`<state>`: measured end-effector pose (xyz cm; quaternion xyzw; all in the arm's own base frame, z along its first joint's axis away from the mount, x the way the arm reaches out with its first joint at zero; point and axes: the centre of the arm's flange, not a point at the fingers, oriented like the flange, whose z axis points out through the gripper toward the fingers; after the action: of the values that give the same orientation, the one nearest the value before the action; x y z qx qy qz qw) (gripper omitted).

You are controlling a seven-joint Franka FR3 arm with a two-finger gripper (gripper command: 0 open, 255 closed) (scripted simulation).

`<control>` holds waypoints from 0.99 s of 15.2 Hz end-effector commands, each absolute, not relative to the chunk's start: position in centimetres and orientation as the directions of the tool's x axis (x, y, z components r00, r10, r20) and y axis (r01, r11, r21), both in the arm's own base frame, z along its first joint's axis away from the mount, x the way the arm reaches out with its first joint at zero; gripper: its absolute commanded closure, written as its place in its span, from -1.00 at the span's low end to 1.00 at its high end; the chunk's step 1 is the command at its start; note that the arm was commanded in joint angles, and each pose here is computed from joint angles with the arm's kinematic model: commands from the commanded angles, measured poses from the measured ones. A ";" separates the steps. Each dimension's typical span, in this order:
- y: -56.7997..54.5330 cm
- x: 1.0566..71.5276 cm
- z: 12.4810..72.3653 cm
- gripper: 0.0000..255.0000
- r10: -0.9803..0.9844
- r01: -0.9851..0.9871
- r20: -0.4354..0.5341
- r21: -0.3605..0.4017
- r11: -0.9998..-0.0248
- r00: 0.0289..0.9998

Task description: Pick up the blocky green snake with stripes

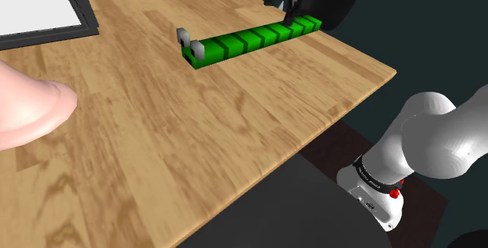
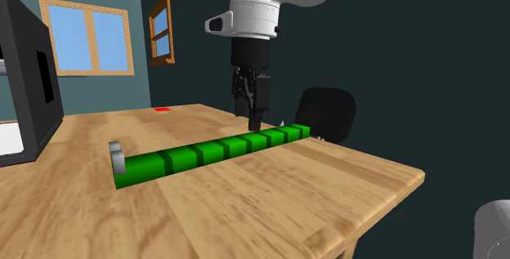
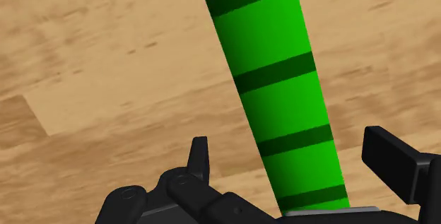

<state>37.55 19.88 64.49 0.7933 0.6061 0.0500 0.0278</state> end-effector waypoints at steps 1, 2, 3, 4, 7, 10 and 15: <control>22.4 36.7 64.7 -1.00 0.996 0.989 0.025 0.118 -0.093 0.091; 22.4 36.7 64.2 -1.00 0.996 0.989 0.025 0.118 -0.093 0.091; 22.4 36.7 63.7 -1.00 0.996 0.989 0.025 0.118 -0.093 0.091; 22.4 36.7 63.2 -1.00 0.996 0.989 0.025 0.118 -0.093 0.091; 22.4 36.7 61.6 -1.00 0.996 0.989 0.025 0.118 -0.093 0.091; 22.4 36.7 60.7 -1.00 0.996 0.989 0.025 0.118 -0.093 0.091; 22.4 36.7 60.8 1.00 0.996 0.989 0.025 0.118 -0.093 0.091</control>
<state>36.68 22.41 60.82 0.7375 0.6726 0.0496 0.0354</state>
